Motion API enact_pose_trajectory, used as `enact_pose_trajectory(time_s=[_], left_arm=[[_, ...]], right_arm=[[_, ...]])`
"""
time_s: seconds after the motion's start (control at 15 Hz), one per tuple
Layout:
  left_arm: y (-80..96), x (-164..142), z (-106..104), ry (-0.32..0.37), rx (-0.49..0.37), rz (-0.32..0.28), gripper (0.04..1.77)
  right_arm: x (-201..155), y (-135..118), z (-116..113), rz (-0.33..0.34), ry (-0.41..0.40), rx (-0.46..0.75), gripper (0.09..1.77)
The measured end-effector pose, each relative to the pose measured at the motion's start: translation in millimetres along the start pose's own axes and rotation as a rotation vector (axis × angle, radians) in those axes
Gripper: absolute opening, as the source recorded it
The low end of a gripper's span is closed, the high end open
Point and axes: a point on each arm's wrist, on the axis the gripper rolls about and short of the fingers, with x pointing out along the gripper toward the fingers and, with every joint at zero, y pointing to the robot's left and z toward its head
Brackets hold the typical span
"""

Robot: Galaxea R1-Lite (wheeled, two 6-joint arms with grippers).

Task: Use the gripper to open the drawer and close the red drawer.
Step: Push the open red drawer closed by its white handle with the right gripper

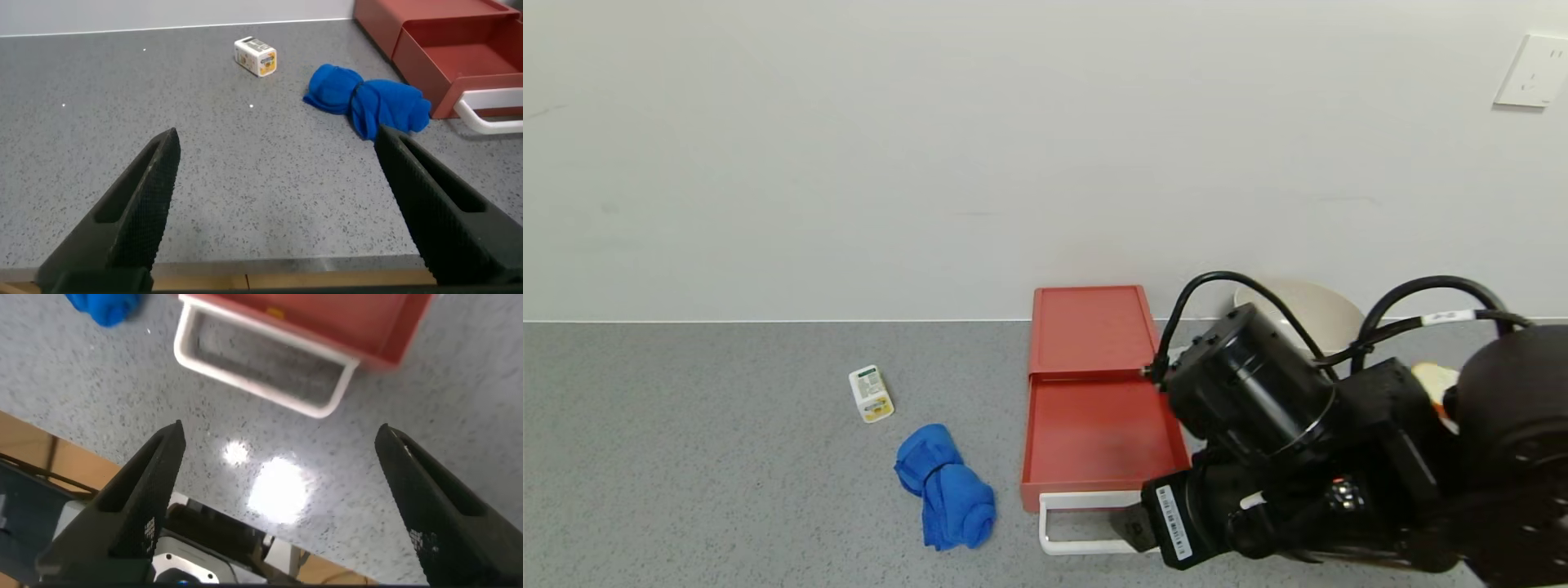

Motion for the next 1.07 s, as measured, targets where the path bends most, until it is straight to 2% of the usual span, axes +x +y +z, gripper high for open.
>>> enact_pose_trajectory(time_s=[0.27,0.47,0.67,0.87,1.07], left_arm=[[0.0,0.0,0.0,0.000,0.000,-0.001,1.72],[0.0,0.0,0.0,0.000,0.000,0.000,1.72],[0.0,0.0,0.0,0.000,0.000,0.000,1.72],[0.0,0.0,0.0,0.000,0.000,0.000,1.72],[0.0,0.0,0.0,0.000,0.000,0.000,1.72]], right_arm=[[32.1,16.6,2.8,-0.052,0.096,0.062,1.71],[52.8,24.2,5.8,-0.071,0.120,0.089,1.71],[69.5,27.5,10.3,-0.085,0.127,0.104,1.71],[82.5,29.6,16.9,-0.131,0.094,0.109,1.71],[91.4,33.4,21.0,-0.136,0.084,0.121,1.71]])
